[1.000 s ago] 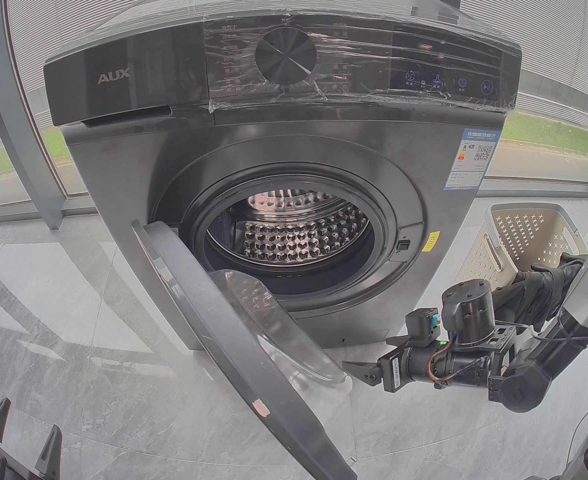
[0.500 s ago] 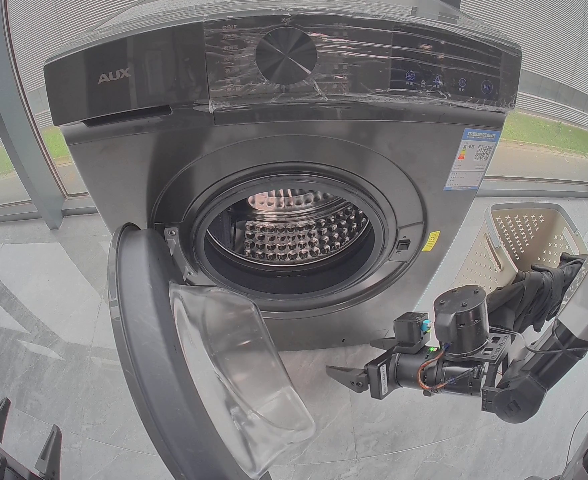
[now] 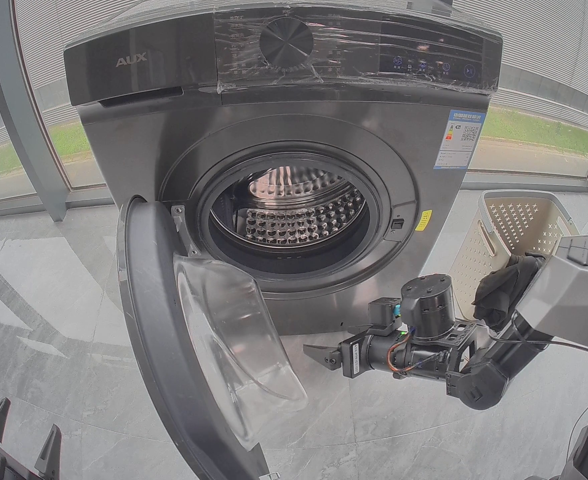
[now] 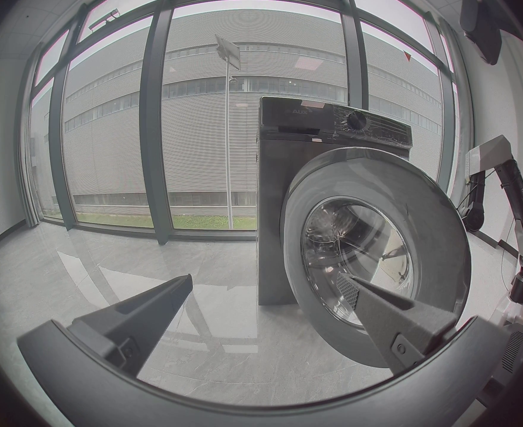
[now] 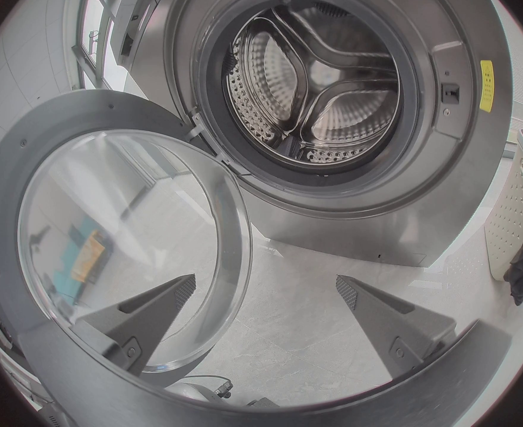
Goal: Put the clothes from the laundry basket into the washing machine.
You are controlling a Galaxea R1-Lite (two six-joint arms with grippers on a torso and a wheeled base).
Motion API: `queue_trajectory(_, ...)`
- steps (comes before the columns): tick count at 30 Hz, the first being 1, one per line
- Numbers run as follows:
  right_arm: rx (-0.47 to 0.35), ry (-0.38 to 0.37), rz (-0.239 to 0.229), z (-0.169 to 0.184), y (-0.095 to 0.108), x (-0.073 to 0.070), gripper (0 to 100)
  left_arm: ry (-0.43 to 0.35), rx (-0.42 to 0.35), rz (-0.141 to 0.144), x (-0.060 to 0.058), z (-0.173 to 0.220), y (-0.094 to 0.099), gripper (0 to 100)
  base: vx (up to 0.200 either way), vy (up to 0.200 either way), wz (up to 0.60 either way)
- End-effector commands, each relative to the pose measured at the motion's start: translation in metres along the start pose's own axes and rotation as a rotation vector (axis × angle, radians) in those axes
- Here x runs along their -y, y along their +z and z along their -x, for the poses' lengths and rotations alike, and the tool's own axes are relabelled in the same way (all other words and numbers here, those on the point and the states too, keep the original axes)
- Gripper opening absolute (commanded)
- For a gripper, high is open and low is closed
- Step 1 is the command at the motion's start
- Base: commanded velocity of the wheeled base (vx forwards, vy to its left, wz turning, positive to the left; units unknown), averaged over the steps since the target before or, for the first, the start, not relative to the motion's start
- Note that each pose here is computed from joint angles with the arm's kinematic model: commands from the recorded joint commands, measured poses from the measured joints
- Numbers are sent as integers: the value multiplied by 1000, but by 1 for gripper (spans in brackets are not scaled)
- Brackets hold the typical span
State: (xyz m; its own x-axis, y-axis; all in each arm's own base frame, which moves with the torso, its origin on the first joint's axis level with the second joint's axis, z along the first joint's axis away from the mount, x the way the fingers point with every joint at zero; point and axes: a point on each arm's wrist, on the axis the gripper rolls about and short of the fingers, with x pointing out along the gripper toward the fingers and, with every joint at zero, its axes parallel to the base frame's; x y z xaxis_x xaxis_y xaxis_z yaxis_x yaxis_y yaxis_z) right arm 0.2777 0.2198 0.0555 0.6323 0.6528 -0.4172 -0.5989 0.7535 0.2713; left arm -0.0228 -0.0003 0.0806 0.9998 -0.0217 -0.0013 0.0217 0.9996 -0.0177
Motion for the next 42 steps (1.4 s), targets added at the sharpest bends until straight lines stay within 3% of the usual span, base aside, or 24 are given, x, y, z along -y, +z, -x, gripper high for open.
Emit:
queue_trajectory(1,-42,2,3,-20,-14,0,100,0,1,1,0,0,-5,100,0,0,0)
queue_trajectory(8,-56,44,23,-27,-22,-17,100,0,1,1,0,0,-5,100,0,0,0)
queue_trajectory(16,-52,46,27,-25,-24,-17,100,0,1,1,0,0,-5,100,0,0,0)
queue_trajectory(26,-15,84,22,-42,-11,-24,100,0,1,-1,0,0,-5,100,0,0,0)
queue_trajectory(35,-8,87,18,-64,1,-22,100,0,1,1,0,0,-5,100,-133,0,0)
queue_trajectory(38,-5,99,24,-69,0,-28,100,0,1,1,0,0,-5,100,0,0,0)
queue_trajectory(42,0,145,42,-77,-5,-49,100,0,1,1,0,0,-5,100,0,0,0)
